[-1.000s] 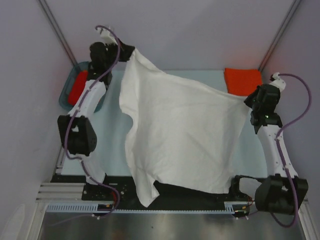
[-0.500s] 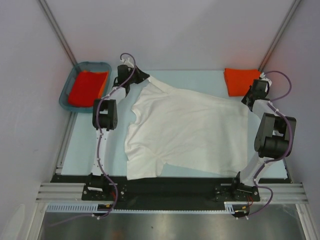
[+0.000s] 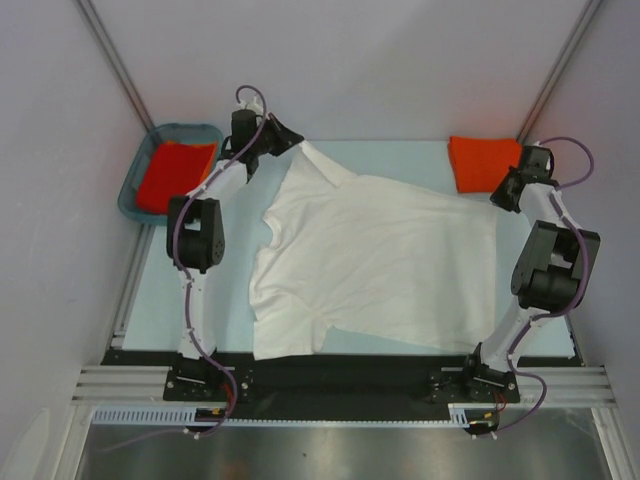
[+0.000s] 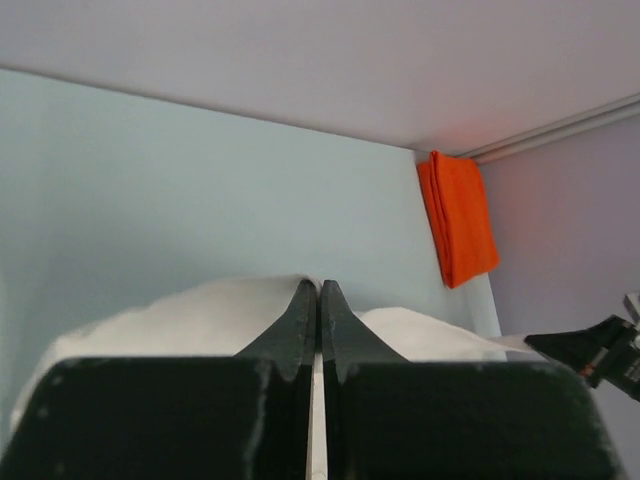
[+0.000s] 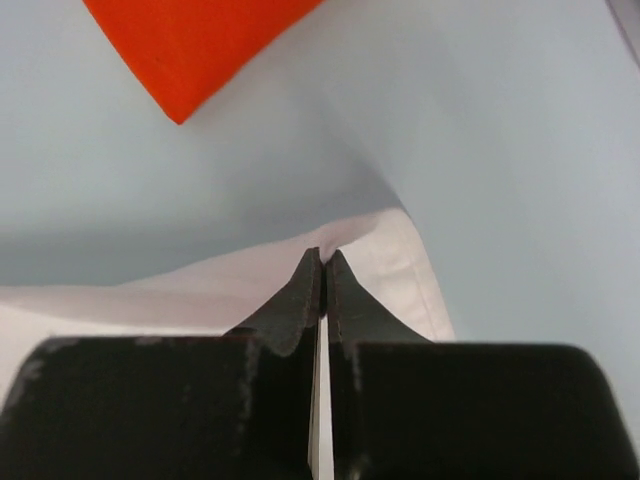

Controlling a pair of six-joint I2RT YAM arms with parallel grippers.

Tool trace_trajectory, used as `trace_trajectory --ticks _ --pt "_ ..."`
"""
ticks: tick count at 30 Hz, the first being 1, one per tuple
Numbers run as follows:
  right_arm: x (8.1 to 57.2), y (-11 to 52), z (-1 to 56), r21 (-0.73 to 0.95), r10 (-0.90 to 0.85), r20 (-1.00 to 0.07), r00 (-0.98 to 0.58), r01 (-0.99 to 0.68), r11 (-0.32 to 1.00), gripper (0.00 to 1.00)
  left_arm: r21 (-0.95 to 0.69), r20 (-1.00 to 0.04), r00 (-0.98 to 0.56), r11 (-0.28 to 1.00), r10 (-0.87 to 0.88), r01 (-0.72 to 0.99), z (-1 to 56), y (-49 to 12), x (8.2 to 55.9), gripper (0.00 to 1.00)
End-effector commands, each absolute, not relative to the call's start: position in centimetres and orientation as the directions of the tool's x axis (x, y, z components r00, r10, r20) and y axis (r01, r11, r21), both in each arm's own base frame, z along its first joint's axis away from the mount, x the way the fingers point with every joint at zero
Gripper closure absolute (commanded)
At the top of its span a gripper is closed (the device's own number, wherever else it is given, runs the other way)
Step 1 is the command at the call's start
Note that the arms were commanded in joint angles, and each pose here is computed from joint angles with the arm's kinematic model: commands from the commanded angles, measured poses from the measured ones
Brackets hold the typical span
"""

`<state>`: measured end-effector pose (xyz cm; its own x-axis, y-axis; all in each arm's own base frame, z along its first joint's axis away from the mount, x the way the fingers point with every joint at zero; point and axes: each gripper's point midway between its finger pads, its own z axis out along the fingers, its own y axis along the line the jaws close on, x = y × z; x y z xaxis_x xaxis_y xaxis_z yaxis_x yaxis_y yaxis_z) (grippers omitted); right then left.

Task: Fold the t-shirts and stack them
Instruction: Fold the tshirt

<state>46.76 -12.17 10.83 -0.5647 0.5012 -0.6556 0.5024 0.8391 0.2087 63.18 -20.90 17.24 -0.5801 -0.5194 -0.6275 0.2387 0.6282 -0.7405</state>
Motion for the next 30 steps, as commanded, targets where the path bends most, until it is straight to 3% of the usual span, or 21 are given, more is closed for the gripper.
trace_trajectory --ticks 1,13,22,30 --pt "45.5 -11.2 10.4 0.257 0.567 -0.562 -0.602 0.524 0.812 1.00 -0.758 -0.602 -0.580 0.620 -0.548 0.201 22.7 -20.0 60.1 1.00" --pt "41.3 -9.2 10.5 0.271 0.607 -0.412 -0.680 0.544 0.794 1.00 -0.724 -0.525 -0.698 0.687 -0.487 0.064 20.1 -17.7 50.1 1.00" --pt "39.0 -9.4 10.7 0.228 0.582 -0.414 -0.700 0.539 0.811 1.00 -0.750 -0.435 -0.748 0.662 -0.502 -0.008 18.9 -16.0 45.0 1.00" --pt "39.8 -12.0 10.0 0.223 0.607 -0.417 -0.677 0.571 0.790 1.00 -0.753 -0.401 -0.779 0.657 -0.482 -0.019 17.5 -16.0 42.1 1.00"
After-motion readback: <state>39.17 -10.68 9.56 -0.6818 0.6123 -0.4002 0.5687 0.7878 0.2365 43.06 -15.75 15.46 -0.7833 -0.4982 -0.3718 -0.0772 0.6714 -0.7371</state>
